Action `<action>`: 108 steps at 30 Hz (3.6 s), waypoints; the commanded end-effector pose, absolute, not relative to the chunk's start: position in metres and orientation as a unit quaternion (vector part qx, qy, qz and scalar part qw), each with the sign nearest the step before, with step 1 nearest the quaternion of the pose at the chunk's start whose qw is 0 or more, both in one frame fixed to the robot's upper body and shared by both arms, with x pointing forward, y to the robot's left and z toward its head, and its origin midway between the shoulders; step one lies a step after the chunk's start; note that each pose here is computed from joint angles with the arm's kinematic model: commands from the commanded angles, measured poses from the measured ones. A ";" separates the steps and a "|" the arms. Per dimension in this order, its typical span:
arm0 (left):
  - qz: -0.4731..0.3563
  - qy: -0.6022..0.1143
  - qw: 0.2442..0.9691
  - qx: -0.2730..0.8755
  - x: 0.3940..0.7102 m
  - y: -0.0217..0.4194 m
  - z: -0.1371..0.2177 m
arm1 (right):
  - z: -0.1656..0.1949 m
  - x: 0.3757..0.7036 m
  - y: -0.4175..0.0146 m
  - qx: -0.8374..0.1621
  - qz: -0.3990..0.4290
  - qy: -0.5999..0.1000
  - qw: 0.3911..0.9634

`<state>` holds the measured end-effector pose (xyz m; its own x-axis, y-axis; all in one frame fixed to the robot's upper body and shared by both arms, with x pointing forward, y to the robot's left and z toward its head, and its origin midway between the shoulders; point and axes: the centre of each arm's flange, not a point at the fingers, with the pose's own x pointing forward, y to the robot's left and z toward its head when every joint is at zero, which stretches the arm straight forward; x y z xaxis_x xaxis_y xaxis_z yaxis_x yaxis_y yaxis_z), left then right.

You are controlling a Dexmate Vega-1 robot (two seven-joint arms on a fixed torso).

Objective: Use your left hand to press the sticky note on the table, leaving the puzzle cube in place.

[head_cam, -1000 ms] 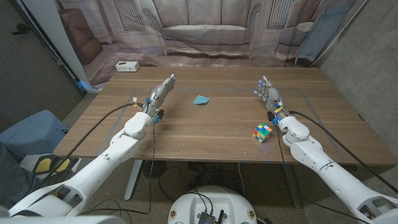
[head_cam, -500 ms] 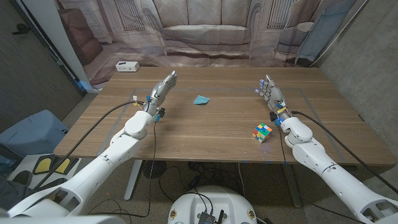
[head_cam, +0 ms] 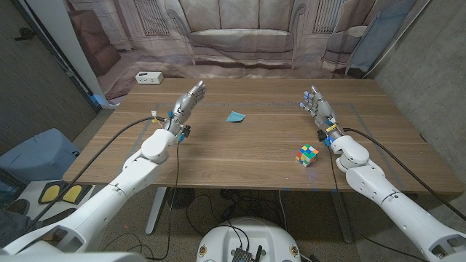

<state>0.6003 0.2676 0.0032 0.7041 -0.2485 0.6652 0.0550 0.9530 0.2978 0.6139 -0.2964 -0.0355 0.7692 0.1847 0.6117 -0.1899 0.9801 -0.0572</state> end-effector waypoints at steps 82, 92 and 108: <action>0.100 -0.354 0.777 0.511 0.583 0.191 0.061 | -0.069 0.568 -0.322 0.051 0.048 -0.342 0.937; 0.104 -0.332 0.761 0.548 0.583 0.181 0.071 | -0.074 0.566 -0.324 0.053 0.045 -0.341 0.938; 0.108 -0.288 0.719 0.623 0.590 0.163 0.078 | -0.078 0.566 -0.328 0.057 0.042 -0.339 0.938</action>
